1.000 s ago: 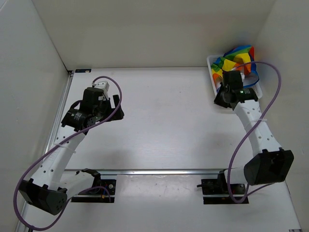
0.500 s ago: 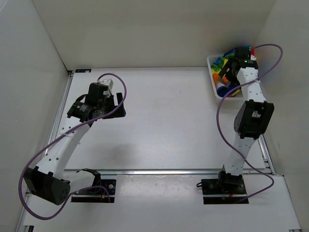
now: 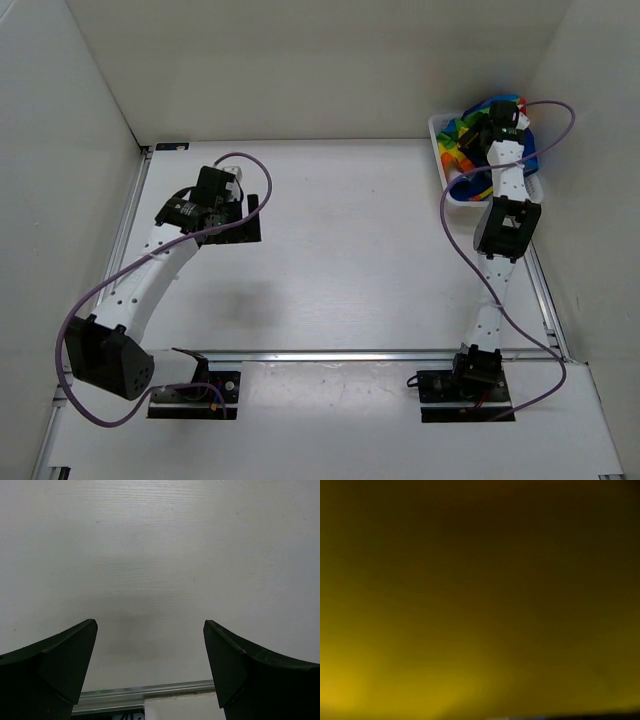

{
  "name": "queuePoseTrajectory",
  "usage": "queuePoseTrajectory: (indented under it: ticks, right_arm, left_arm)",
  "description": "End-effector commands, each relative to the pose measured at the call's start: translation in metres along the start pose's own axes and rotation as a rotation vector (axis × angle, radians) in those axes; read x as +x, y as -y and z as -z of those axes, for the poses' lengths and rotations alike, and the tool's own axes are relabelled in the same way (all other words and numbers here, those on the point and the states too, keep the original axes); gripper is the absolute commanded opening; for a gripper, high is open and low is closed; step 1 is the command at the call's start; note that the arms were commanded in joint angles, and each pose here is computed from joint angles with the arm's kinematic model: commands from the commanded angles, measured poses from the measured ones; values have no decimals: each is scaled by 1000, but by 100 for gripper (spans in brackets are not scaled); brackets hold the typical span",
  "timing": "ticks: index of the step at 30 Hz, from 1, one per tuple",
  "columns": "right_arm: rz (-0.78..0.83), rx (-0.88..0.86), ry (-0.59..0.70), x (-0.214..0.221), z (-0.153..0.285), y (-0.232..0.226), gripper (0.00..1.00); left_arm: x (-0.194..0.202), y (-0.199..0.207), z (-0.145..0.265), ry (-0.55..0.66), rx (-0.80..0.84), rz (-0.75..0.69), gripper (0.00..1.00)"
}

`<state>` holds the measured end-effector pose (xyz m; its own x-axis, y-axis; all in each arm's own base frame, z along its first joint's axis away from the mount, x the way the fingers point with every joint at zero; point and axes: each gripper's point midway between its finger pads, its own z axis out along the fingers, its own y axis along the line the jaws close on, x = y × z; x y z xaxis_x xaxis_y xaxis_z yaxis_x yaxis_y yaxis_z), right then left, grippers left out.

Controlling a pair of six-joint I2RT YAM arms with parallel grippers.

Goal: Fold and stack the shorts
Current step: Grab the shorts from the pile, then move the shorts to the center of the board

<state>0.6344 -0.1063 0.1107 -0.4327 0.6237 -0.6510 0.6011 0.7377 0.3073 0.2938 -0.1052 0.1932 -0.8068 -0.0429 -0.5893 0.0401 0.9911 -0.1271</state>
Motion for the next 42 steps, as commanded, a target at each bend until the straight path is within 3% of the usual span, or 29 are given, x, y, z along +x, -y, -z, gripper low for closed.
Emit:
queuePoseTrajectory:
  ticks: [1,2,4,6,11,14,15,18,23,29,33,36,37,39,41,42]
  right_arm:
    - [-82,-157,57,-21,-8,-31,89]
    - [-78,-199,28,-14,-12,-37,83]
    - [-77,-233,29,-14,-13,-43,25]
    - [-64,-254,31,-18,-3,-47,0]
    - [-4,-267,145,-65,73,-53,0]
    - [41,-353,262,-103,157,-79,0]
    - [71,-401,329,-119,203,-91,0]
    - [158,-563,408,-128,301,-123,0]
    - [290,-845,422,-83,439,-170,0]
    - [391,-1025,313,8,511,-204,0]
    - [412,-995,164,65,494,-198,0]
    - [421,-916,35,112,443,-186,0]
    - [431,-863,1,127,421,-178,16]
    - [471,-772,-91,142,372,-168,100]
    - [485,-671,-214,151,352,-153,100]
    - [482,-661,-194,146,354,-151,100]
  left_arm:
    - [-12,-2,6,25,-13,-8,100]
    - [-11,-2,3,14,-16,-9,100]
    - [-11,-2,2,5,-19,-10,100]
    - [-13,1,1,4,-10,-10,100]
    - [-15,1,3,-4,-16,10,100]
    - [-15,9,10,3,29,35,100]
    - [-18,10,18,26,37,52,100]
    - [-18,10,27,42,49,86,100]
    - [-27,-10,47,58,-14,175,100]
    - [-50,-40,84,146,-61,277,100]
    - [-62,-58,99,206,-78,350,100]
    - [-63,-61,103,211,-58,373,100]
    - [-63,-63,101,212,-55,381,100]
    - [-56,-57,95,178,-24,370,100]
    - [-53,-52,87,151,4,360,100]
    - [-47,-49,78,119,24,350,100]
